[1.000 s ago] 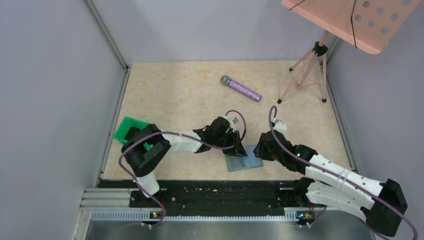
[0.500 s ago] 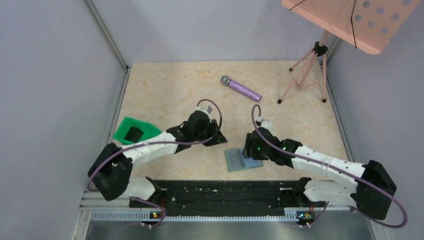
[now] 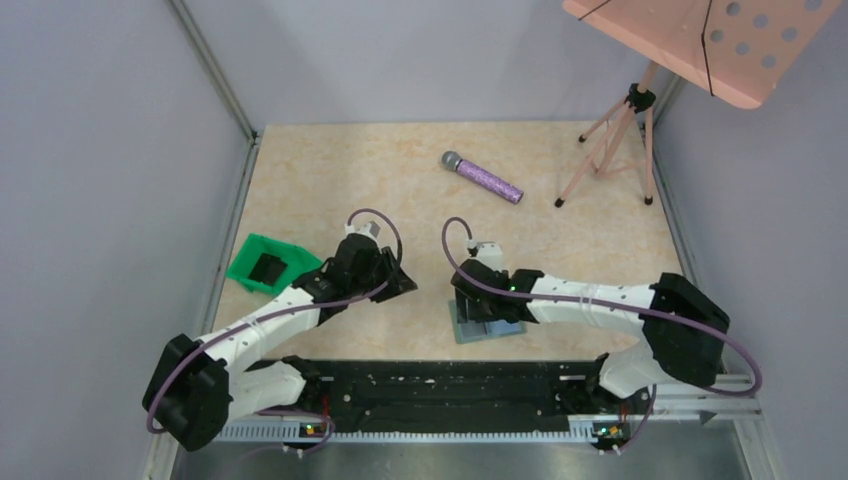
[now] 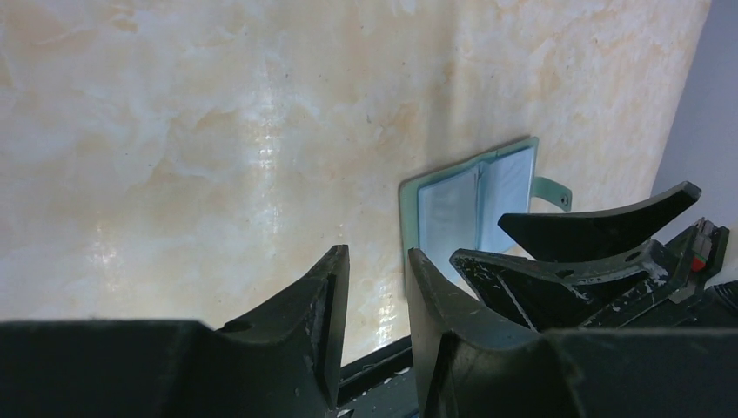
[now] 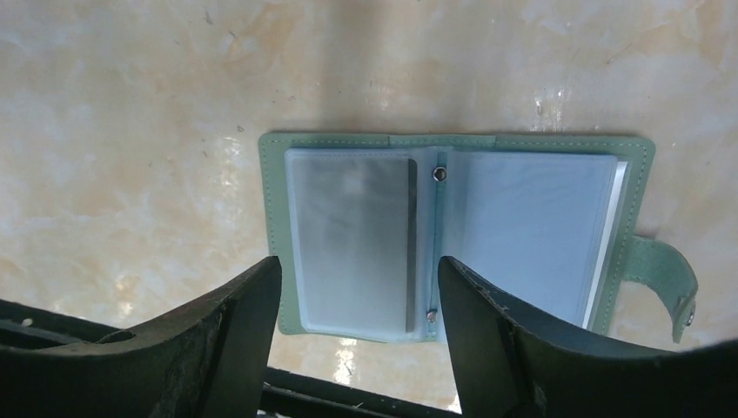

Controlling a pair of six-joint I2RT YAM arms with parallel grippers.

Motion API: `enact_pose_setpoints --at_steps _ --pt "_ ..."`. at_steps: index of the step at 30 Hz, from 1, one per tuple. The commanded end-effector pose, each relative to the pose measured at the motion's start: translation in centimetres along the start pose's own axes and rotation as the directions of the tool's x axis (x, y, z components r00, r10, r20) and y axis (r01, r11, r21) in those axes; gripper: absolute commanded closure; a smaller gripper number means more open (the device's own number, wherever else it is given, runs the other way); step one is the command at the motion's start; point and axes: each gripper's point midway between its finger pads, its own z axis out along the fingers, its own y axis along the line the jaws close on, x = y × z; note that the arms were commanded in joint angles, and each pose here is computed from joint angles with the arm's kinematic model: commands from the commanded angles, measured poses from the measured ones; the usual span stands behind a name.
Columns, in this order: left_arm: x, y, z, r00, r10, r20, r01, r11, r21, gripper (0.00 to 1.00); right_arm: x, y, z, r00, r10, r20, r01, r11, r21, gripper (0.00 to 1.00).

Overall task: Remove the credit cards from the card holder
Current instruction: Remove the credit card from the card holder.

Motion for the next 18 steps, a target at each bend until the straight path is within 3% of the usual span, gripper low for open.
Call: enact_pose_setpoints --at_steps 1,10,18 --pt "0.6 0.3 0.0 1.0 -0.001 -0.005 0.002 1.0 0.024 0.64 -0.4 1.2 0.3 0.999 -0.035 0.011 0.035 0.999 0.008 0.33" --pt "1.1 0.0 0.4 1.0 -0.001 -0.032 0.002 0.999 0.046 0.64 1.6 0.7 2.0 0.996 -0.073 -0.06 0.077 0.995 0.06 0.39" --pt "1.5 -0.9 0.9 0.997 0.007 -0.071 0.0 0.996 0.091 0.64 1.3 0.6 1.8 0.998 -0.053 -0.036 0.055 0.997 0.061 0.61"
